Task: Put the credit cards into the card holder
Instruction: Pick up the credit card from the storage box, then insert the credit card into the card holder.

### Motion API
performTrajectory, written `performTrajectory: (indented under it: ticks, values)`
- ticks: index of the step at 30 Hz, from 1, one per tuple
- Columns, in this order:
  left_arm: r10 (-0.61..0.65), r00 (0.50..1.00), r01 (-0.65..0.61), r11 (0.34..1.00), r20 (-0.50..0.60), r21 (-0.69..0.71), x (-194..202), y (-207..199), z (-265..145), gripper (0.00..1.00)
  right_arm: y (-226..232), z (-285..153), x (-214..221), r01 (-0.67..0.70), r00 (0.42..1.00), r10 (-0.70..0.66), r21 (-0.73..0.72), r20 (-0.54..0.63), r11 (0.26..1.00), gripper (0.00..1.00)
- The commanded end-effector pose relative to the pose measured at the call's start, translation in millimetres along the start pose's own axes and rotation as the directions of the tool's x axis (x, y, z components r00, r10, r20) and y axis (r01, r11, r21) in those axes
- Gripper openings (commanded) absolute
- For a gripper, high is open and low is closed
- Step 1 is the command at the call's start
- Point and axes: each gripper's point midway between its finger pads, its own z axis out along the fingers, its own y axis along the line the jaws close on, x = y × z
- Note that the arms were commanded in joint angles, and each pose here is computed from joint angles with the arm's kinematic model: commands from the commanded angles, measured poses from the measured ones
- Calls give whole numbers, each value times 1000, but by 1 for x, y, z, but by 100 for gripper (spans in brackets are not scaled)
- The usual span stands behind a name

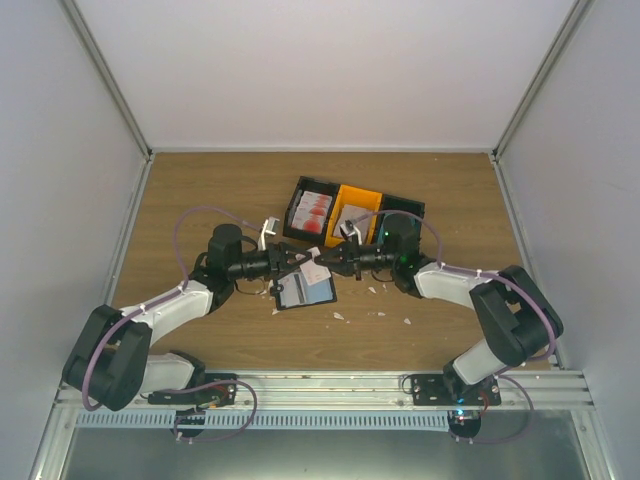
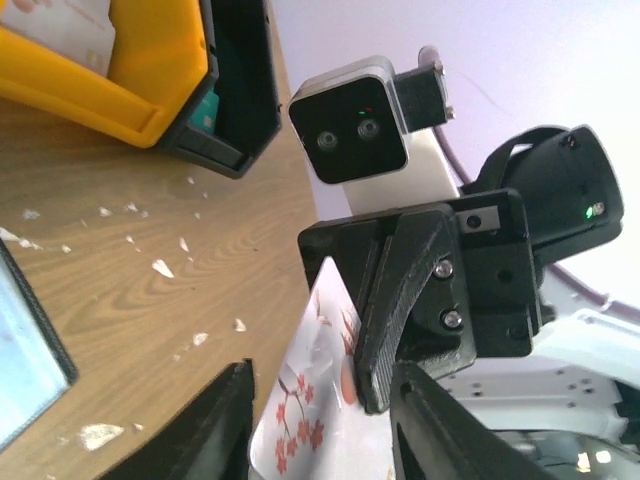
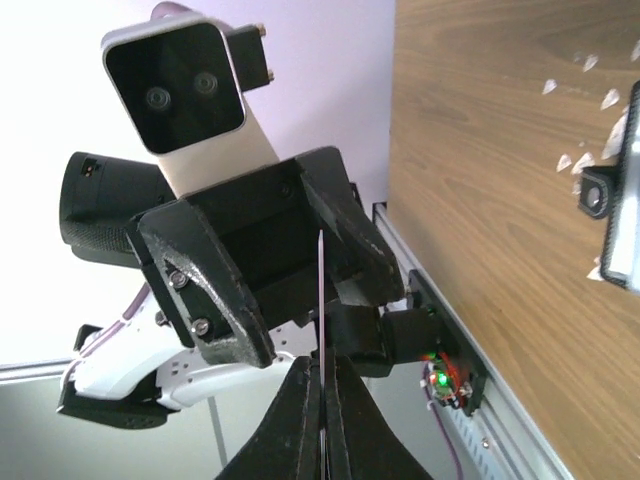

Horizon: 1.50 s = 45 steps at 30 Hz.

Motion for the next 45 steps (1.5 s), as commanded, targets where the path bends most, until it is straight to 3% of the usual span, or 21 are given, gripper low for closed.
performTrajectory:
  ticks: [1, 7, 10, 13, 16, 19, 20, 25, 27, 30, 34, 45]
  values:
    - [2, 1000, -2, 997, -6, 79, -1, -19, -3, 34, 19, 2, 11, 21, 999, -24, -73, -38, 997, 1]
    - [-23, 1000, 24, 996, -17, 81, 1, -17, -3, 0, 14, 4, 13, 34, 999, -37, -79, -37, 996, 10]
    - [-23, 1000, 24, 997, -20, 74, 2, -14, -2, 0, 14, 3, 11, 131, 991, -133, -93, -8, 987, 23]
    - [-28, 999, 29, 997, -28, 68, 4, -10, -2, 0, 13, 4, 14, 240, 970, -243, -98, -17, 966, 27]
    - [-30, 999, 32, 997, -34, 64, 5, -7, -1, 0, 7, 4, 18, 304, 951, -308, -90, -33, 948, 22]
    - [-31, 999, 33, 998, -34, 54, 4, -4, 0, 0, -4, 4, 21, 327, 943, -330, -63, -50, 943, 3]
    - [-32, 999, 33, 998, -34, 46, 4, -1, 0, 3, -8, 4, 20, 331, 941, -334, -49, -48, 942, 1]
    - [-24, 1000, 23, 995, 0, -96, 4, 30, -2, 46, -39, 4, 3, 340, 939, -343, 112, 7, 934, 1]
    - [-8, 999, 16, 977, 36, -215, 5, 54, -9, 51, -57, 2, -6, 324, 941, -336, 189, 37, 927, 1]
    - [20, 997, 14, 917, 81, -398, 13, 92, -28, 53, -86, 4, -17, 291, 945, -320, 281, 65, 915, 1]
    - [5, 996, 45, 842, 91, -537, 34, 128, -52, 53, -109, 15, -29, 294, 939, -337, 348, 69, 890, 0]
    - [-51, 996, 81, 808, 69, -584, 56, 163, -54, 41, -143, 32, -42, 305, 935, -352, 408, 43, 861, 0]
